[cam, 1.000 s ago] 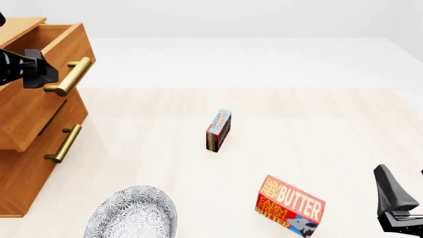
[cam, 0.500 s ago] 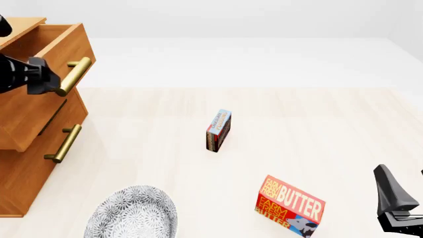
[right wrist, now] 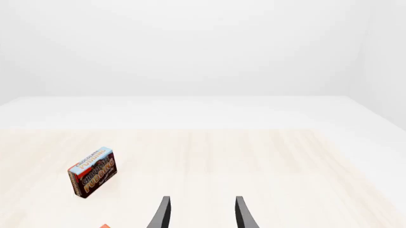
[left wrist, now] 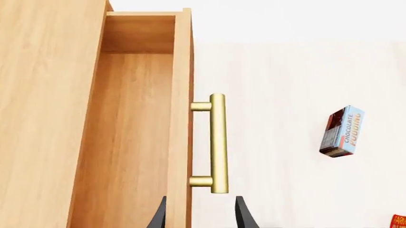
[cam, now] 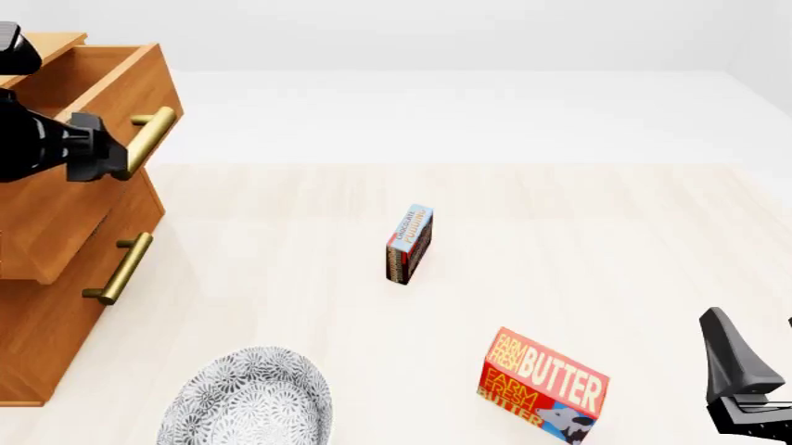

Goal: Put the chocolate pudding in the top drawer of the cabinet and close it.

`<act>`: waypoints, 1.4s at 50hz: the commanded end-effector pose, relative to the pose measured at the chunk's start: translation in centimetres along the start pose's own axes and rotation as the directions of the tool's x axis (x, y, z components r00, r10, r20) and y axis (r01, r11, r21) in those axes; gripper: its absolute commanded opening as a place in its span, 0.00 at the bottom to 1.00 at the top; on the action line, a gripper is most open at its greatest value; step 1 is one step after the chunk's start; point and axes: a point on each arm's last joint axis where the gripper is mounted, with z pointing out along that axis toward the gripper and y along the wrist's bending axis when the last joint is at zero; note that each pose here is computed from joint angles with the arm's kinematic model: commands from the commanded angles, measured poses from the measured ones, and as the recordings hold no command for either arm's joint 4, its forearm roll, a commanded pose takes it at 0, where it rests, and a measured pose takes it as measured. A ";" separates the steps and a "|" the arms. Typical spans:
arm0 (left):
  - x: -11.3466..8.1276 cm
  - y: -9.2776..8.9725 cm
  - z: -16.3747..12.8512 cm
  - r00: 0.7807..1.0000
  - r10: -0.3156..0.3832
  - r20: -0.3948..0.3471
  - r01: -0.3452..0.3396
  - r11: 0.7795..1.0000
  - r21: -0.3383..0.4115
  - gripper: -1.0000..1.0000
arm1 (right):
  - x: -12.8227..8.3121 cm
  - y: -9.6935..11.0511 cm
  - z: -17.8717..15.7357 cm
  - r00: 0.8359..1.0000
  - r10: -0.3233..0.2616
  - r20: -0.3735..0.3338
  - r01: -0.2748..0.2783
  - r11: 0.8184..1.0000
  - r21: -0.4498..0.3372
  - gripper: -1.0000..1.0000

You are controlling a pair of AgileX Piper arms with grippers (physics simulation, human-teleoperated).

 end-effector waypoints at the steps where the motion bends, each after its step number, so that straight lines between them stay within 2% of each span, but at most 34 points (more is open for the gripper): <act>1: 0.1 -0.4 0.1 1.000 0.009 -0.008 -0.009 1.000 0.017 1.00 | 0.0 0.0 0.0 1.000 0.000 0.000 0.000 1.000 0.000 1.00; 49: 0.0 -2.1 -0.5 0.999 0.015 0.034 -0.017 0.997 0.075 1.00 | 0.0 0.0 0.0 1.000 0.000 0.000 0.000 1.000 0.000 1.00; 70: 0.0 -3.2 0.0 0.999 0.022 0.028 -0.025 0.994 0.108 1.00 | 0.0 0.0 0.0 1.000 0.000 0.000 0.000 1.000 0.000 1.00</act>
